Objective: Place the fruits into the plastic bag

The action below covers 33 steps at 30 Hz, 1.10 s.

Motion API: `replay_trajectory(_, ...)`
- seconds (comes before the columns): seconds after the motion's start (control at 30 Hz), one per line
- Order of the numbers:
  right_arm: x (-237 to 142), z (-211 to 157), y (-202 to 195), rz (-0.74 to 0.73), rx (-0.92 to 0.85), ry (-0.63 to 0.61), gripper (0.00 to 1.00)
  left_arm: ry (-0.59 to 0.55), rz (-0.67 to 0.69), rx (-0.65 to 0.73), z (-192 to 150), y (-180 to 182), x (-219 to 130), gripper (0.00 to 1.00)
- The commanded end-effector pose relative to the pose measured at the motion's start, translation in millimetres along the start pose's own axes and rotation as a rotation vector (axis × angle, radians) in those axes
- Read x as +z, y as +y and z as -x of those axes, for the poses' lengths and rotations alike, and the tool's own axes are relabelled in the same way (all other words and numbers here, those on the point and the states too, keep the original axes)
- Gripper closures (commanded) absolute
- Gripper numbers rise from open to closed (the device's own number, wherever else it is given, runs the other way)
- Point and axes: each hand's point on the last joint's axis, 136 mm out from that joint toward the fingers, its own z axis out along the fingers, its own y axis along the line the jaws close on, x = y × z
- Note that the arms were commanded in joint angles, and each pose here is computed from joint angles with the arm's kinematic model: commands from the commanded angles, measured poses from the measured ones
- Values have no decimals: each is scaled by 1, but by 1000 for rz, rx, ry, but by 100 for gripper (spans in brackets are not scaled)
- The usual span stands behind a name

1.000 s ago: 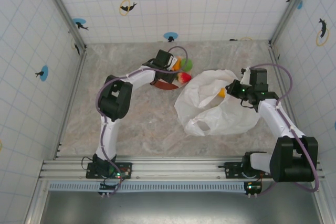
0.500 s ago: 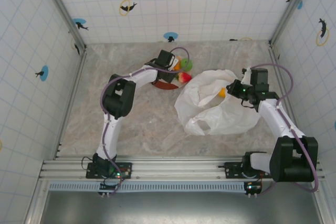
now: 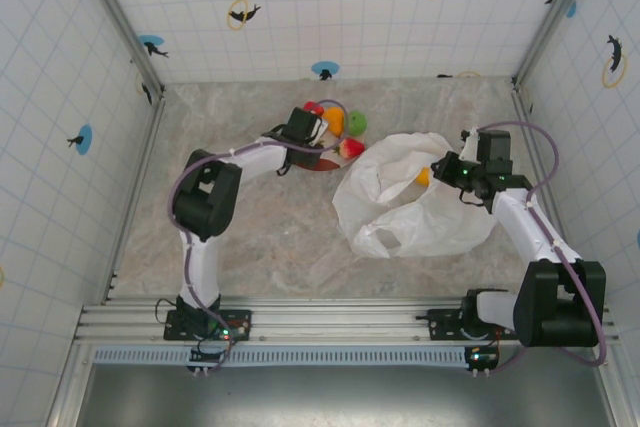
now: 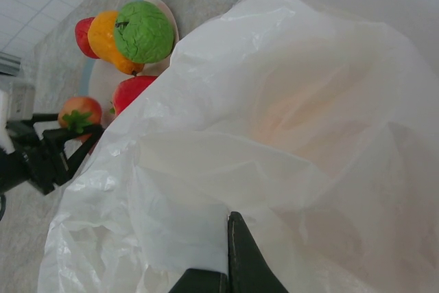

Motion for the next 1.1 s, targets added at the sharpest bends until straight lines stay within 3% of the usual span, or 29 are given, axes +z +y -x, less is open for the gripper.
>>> replay_trajectory(0.0, -4, 5, 4, 20, -7, -19, 100, -123, -28, -100, 20, 1, -46, 46)
replay_trajectory(0.13, -5, 6, 6, 20, -7, -22, 100, -189, -152, -184, 13, -20, -90, 48)
replay_trajectory(0.27, -4, 8, 8, 27, -8, -24, 100, -233, -315, -182, 0, -62, -133, 49)
replay_trajectory(0.43, -4, 12, 11, 32, -13, -27, 100, -202, -523, -164, -30, -123, -161, 48)
replay_trajectory(0.8, -5, 21, 22, 46, -28, -31, 100, -81, -673, -47, -57, -208, -147, 48)
replay_trajectory(0.97, -5, 22, 25, 46, -27, -33, 100, -54, -729, -1, -56, -235, -134, 48)
replay_trajectory(1.07, -2, 19, 30, 62, -24, -21, 100, -88, -762, 26, -32, -252, -130, 48)
